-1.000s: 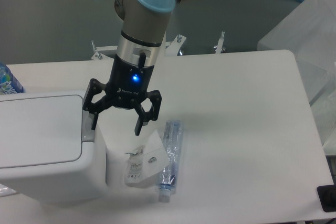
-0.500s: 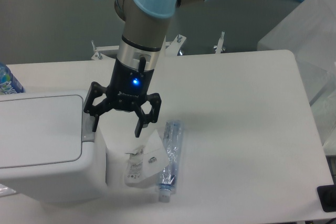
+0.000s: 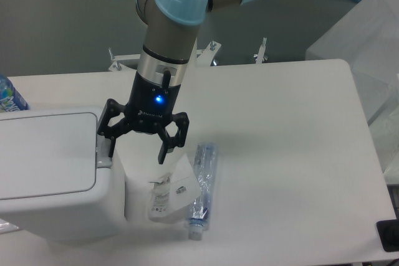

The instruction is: Open the trash can

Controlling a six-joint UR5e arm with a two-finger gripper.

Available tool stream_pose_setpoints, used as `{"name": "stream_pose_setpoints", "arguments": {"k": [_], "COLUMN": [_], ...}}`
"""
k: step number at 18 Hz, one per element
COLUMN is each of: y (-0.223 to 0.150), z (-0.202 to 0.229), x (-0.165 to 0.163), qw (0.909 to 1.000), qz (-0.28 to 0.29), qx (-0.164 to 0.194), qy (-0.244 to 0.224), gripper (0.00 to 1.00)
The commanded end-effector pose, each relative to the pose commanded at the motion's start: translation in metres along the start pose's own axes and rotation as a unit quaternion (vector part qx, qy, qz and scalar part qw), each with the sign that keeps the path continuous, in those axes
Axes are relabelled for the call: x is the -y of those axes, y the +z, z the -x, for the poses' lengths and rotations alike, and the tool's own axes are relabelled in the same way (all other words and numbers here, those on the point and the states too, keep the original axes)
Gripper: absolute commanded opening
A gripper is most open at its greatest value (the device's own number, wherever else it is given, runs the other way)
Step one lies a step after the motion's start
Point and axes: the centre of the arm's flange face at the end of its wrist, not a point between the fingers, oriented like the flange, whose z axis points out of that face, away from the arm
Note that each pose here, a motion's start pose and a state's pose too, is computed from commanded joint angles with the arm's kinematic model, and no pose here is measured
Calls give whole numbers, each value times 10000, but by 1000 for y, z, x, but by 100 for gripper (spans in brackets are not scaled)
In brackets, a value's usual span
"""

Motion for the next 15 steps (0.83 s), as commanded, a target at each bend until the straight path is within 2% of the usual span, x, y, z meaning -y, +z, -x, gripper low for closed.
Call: {"name": "stream_pose_setpoints", "arguments": {"k": [5, 7, 10, 15], "y": [-6, -26, -52, -82], "z": [-2, -11, -18, 4], "x": [9, 28, 48, 67], "qw": [9999, 9981, 9877, 9745], "qz": [-88, -337, -594, -759], "qx": [3, 36, 184, 710], "qy": [61, 512, 1432, 1987], "gripper": [100, 100, 100, 100]}}
